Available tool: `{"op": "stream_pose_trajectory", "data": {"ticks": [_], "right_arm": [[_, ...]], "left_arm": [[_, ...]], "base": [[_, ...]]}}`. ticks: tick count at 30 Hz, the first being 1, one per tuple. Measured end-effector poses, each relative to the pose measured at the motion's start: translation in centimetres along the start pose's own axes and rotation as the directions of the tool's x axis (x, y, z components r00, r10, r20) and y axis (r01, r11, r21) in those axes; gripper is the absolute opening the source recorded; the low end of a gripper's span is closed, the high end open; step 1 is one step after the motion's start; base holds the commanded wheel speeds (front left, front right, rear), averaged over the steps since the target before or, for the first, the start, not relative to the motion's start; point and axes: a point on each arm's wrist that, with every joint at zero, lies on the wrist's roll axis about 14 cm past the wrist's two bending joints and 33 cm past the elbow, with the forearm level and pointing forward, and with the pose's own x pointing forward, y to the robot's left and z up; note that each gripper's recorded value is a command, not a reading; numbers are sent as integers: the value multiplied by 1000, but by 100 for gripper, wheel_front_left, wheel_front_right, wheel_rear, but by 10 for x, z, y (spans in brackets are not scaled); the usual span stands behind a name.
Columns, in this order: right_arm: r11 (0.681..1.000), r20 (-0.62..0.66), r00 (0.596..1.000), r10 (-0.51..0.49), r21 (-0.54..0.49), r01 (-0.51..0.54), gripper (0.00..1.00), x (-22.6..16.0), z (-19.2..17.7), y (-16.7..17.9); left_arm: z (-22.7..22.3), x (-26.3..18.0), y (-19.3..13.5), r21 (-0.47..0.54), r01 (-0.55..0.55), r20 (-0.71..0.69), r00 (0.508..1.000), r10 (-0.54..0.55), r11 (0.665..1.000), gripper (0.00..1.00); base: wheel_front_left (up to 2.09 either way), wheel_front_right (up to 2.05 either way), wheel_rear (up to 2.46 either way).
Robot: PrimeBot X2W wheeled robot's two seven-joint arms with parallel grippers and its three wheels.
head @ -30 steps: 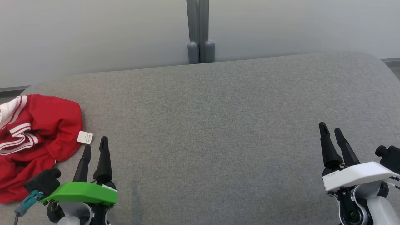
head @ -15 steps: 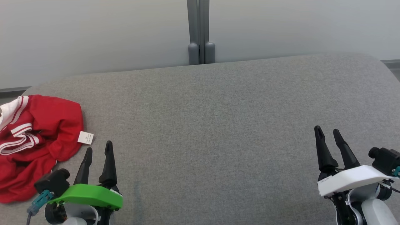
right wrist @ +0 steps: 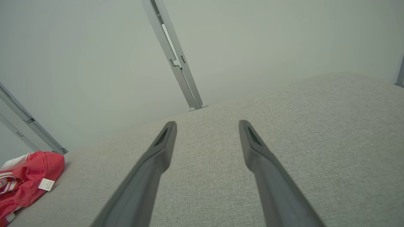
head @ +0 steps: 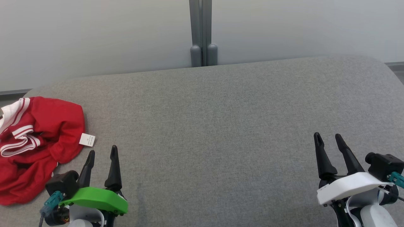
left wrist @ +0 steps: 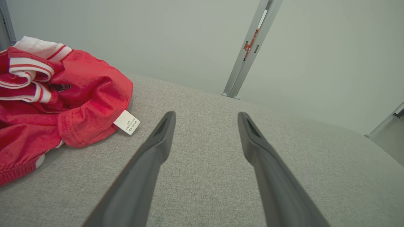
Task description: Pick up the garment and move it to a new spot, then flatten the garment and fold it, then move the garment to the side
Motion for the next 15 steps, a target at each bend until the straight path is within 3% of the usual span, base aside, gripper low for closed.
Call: {"op": "stream_pose_trajectory", "data": {"ticks": [15], "right_arm": [[993,-9,1000,25,-113,-26,100,0,-4,6]], "left_arm": [[-4,-1,2,118,2,-1,1000,-2,993,100]], "base": [[0,0,0]]}}
